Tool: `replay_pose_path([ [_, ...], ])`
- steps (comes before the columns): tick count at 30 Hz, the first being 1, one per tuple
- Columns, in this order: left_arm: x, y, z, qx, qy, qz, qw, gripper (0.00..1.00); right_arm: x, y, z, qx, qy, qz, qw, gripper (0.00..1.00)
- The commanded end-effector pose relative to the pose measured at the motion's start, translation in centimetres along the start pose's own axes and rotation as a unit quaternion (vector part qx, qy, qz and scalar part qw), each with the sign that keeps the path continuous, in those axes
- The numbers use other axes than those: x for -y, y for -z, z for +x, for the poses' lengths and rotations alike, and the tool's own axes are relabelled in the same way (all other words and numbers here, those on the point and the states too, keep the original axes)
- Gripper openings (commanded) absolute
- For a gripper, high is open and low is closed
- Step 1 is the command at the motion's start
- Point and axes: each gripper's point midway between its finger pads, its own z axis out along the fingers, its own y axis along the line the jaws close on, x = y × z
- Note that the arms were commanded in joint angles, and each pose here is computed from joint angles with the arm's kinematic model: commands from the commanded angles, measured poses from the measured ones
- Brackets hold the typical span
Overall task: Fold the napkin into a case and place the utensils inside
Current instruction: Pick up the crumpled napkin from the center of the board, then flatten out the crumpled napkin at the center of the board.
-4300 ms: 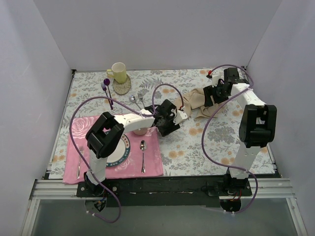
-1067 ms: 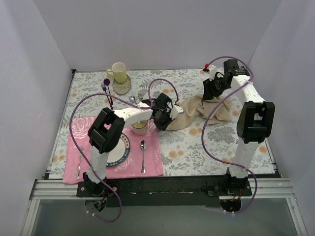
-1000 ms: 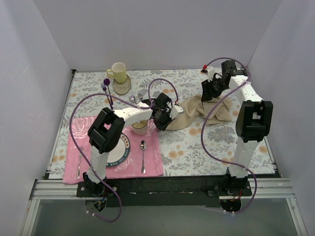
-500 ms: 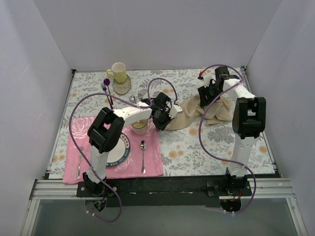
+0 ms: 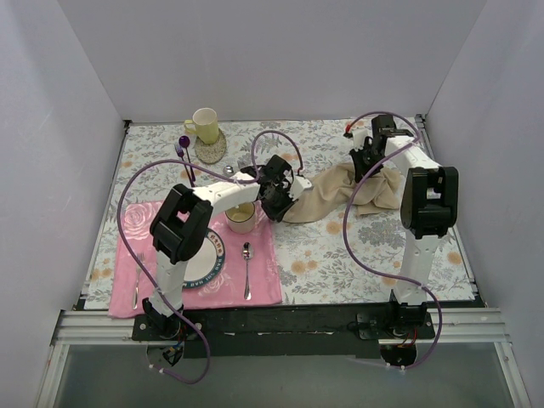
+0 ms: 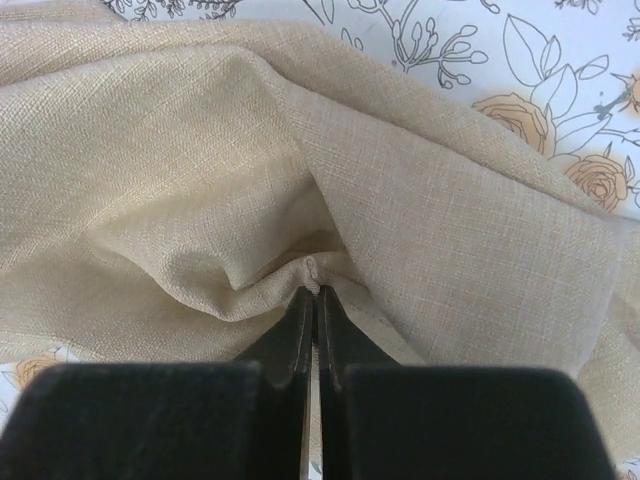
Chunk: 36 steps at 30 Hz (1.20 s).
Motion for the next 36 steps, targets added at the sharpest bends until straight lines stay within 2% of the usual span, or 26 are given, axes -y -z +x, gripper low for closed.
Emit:
replay_pose_path([
  [1,-0.8,2.3,-2.4,0.033,0.003,-0.005,0.999,0.0,1.6,3.8,-1.9,0.032,-0.015,0.018,0.999,0.01],
  [4,-0.8,4.3,-4.3,0.06,-0.001,-0.009,0.998,0.0,3.1,8.0,-3.3,0.075,-0.035,0.033,0.996,0.01],
  [9,-1.8,9.6,-9.8,0.132,-0.005,-0.037,0.991,0.0,4.0,17.9,-6.9,0.195,-0.046,0.067,0.977,0.01],
  [14,-3.7,16.8,-14.9,0.209,0.003,-0.079,0.975,0.0,4.7,29.6,-9.3,0.319,-0.037,0.145,0.936,0.01],
  [16,-4.0,20.3,-17.2,0.246,-0.009,-0.101,0.964,0.0,5.0,32.9,-9.4,0.35,-0.043,0.173,0.92,0.01],
  [20,-3.7,26.1,-19.8,0.306,-0.035,-0.129,0.943,0.0,2.8,41.7,-10.1,0.436,-0.018,0.234,0.869,0.01],
  [22,-2.5,29.1,-20.4,0.331,-0.061,-0.128,0.933,0.0,1.8,44.1,-9.9,0.46,-0.01,0.253,0.851,0.01],
  [23,-1.1,29.9,-20.5,0.343,-0.078,-0.105,0.93,0.0,0.1,47.0,-9.9,0.49,0.01,0.272,0.828,0.01],
  [25,1.4,33.5,-20.4,0.379,-0.116,-0.094,0.913,0.0,-0.8,48.7,-9.0,0.506,0.01,0.299,0.809,0.01],
  [26,2.9,32.9,-19.8,0.378,-0.131,-0.066,0.914,0.0,-2.5,51.2,-8.2,0.527,0.02,0.322,0.786,0.01],
  [27,4.7,35.8,-19.6,0.408,-0.153,-0.066,0.898,0.0,-3.1,52.4,-7.8,0.538,0.025,0.337,0.772,0.01],
  [29,7.2,36.0,-18.9,0.416,-0.184,-0.041,0.889,0.0,-5.2,54.6,-5.9,0.556,0.034,0.367,0.745,0.01],
  [31,8.9,38.1,-18.6,0.437,-0.2,-0.033,0.876,0.0,-7.3,56.7,-4.6,0.578,0.045,0.386,0.718,0.01],
  [36,11.1,42.9,-18.9,0.481,-0.208,-0.019,0.852,0.0,-10.4,61.8,-3.0,0.61,0.043,0.421,0.67,0.01],
])
